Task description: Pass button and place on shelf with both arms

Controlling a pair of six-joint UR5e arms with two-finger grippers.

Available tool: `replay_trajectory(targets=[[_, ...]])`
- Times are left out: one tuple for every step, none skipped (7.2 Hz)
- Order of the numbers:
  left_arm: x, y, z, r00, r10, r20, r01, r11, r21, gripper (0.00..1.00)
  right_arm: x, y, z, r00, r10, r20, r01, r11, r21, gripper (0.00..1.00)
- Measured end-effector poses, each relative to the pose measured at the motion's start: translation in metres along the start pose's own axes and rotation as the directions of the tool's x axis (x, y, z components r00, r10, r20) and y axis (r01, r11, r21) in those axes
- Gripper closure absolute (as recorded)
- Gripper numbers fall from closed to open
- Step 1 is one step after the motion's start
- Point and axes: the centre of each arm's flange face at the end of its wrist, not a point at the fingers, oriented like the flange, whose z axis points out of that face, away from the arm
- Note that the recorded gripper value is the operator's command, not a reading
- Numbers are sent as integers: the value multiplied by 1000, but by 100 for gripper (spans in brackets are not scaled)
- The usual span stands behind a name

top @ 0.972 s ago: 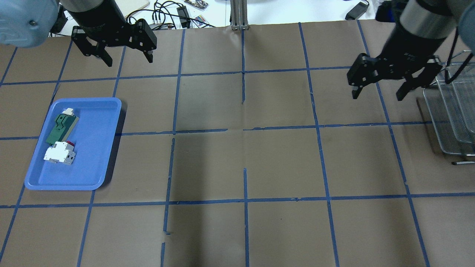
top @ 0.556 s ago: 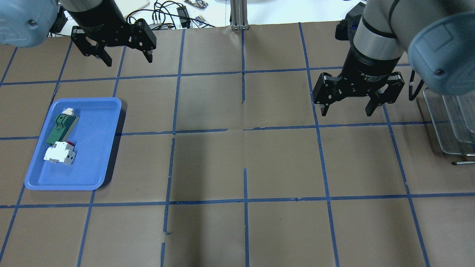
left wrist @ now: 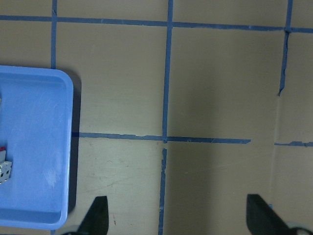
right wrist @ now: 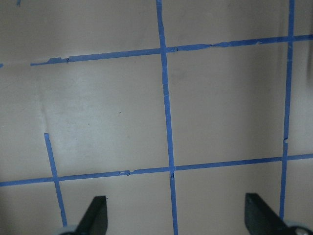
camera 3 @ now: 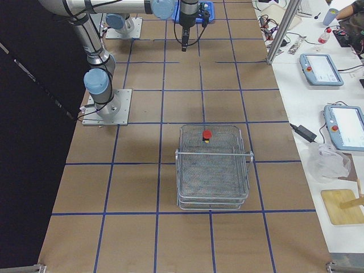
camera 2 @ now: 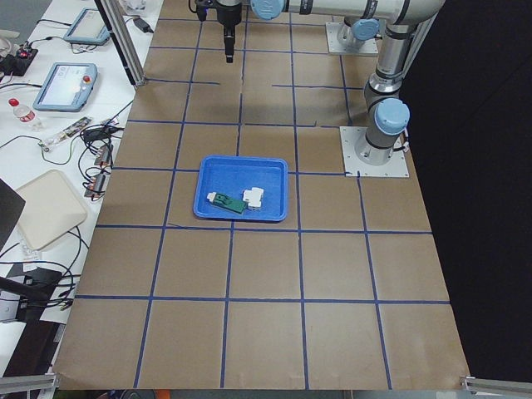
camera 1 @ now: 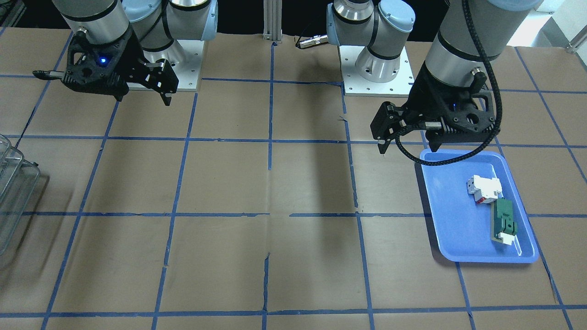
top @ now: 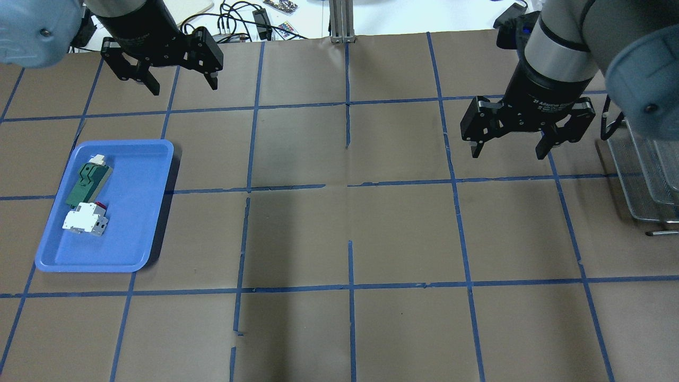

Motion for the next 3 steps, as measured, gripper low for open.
replay_trajectory(targets=[[0,0,0,1000,0,0,0,1000,0,0,3,-1,0,1000,5,1,-5,1000,2,0],[0,0,0,1000,0,0,0,1000,0,0,4,-1,0,1000,8,2,-8,1000,3,0],[0,0,0,1000,1,0,-1,1000,0,0,4,-1,-1,1000,9,2,-9,1000,5,0]])
